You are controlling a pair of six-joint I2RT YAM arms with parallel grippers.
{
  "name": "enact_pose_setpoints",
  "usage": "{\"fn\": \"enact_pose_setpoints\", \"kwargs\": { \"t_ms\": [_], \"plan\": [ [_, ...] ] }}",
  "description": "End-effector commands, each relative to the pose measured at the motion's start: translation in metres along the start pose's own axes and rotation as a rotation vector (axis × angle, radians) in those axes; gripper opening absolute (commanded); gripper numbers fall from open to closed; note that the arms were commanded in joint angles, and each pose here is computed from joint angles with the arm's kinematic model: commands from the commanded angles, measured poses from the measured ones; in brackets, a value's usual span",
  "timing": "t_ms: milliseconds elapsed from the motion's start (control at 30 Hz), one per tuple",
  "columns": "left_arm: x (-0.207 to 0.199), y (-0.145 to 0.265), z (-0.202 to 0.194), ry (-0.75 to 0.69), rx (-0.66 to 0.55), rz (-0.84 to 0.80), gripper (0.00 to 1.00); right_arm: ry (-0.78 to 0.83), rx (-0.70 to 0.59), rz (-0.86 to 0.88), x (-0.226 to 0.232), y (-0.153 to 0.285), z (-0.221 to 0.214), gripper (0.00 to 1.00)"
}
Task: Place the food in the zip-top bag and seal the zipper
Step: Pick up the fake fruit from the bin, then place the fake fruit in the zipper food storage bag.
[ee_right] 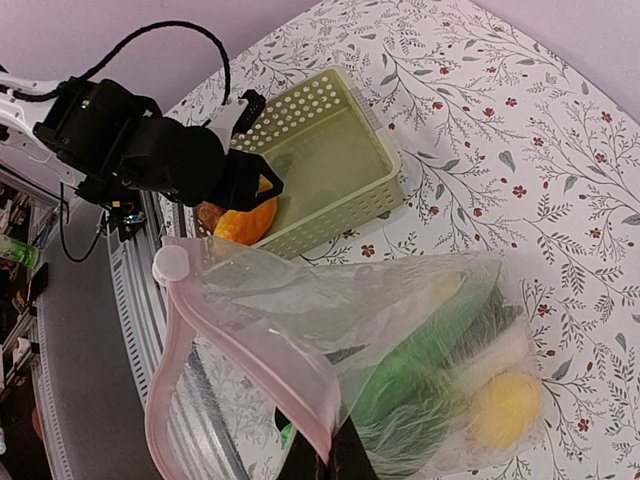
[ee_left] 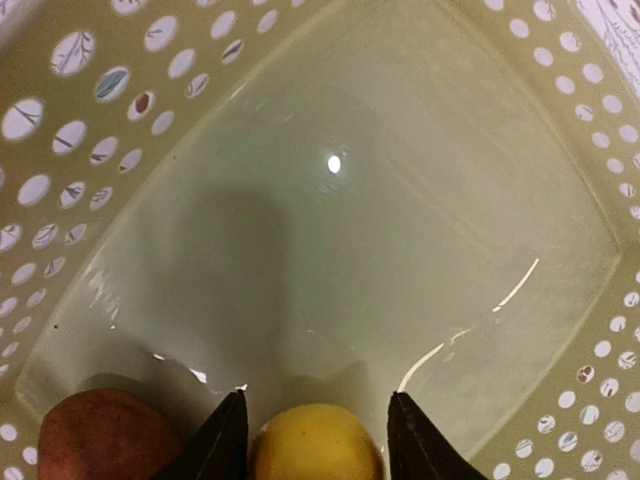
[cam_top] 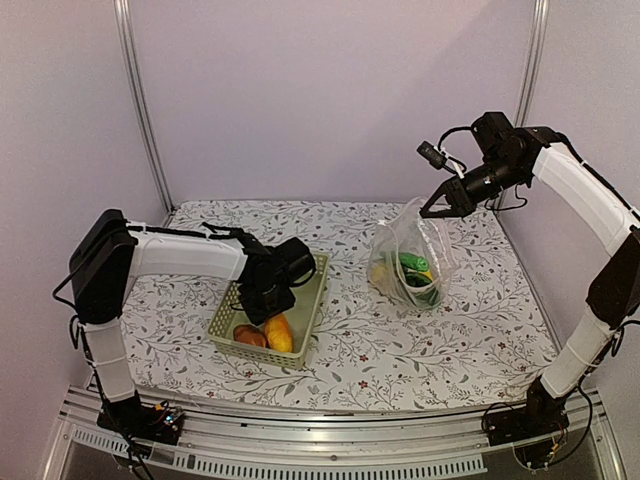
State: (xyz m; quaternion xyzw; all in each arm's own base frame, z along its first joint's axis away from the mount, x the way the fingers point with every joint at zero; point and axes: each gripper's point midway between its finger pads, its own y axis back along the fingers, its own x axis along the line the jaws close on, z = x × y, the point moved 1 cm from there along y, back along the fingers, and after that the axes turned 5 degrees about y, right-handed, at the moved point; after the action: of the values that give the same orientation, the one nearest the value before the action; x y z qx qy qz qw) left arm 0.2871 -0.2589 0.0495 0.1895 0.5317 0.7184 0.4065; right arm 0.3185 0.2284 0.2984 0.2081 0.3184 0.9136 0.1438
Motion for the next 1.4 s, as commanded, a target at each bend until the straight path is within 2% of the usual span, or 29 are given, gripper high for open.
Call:
{"fn": "enact_pose_setpoints", "kwargs": {
  "t_ms": [0,233,433,600,900,1100,1300,1367],
  "plan": [
    [-0.018,-0.001,0.006,-0.050,0.012,-0.048,0.40,0.010,0.013,0.001,0.001,-0.003,-0.004,0.00],
    [-0.053,0.021,0.035,-0.114,-0.075,-0.139,0.20,0.011,0.017,-0.010,-0.001,-0.003,-0.005,0.00],
    [-0.080,0.051,0.064,-0.140,-0.166,-0.220,0.15,0.010,0.024,-0.020,-0.003,-0.004,-0.006,0.00],
    [-0.100,0.093,0.088,-0.150,-0.270,-0.318,0.12,0.013,0.025,-0.026,-0.004,-0.004,-0.006,0.00],
    [-0.174,0.235,0.083,-0.460,-0.545,-0.777,0.04,0.001,0.041,-0.032,-0.013,-0.009,-0.003,0.00],
    [-0.185,0.305,0.085,-0.486,-0.733,-0.959,0.00,-0.015,0.052,-0.028,-0.020,-0.015,-0.003,0.00],
    [-0.180,0.384,0.057,-0.568,-0.880,-1.334,0.00,-0.032,0.064,-0.038,-0.026,-0.018,-0.003,0.00],
    [-0.176,0.399,0.048,-0.578,-0.903,-1.435,0.00,-0.033,0.063,-0.038,-0.025,-0.018,-0.002,0.00]
  ]
}}
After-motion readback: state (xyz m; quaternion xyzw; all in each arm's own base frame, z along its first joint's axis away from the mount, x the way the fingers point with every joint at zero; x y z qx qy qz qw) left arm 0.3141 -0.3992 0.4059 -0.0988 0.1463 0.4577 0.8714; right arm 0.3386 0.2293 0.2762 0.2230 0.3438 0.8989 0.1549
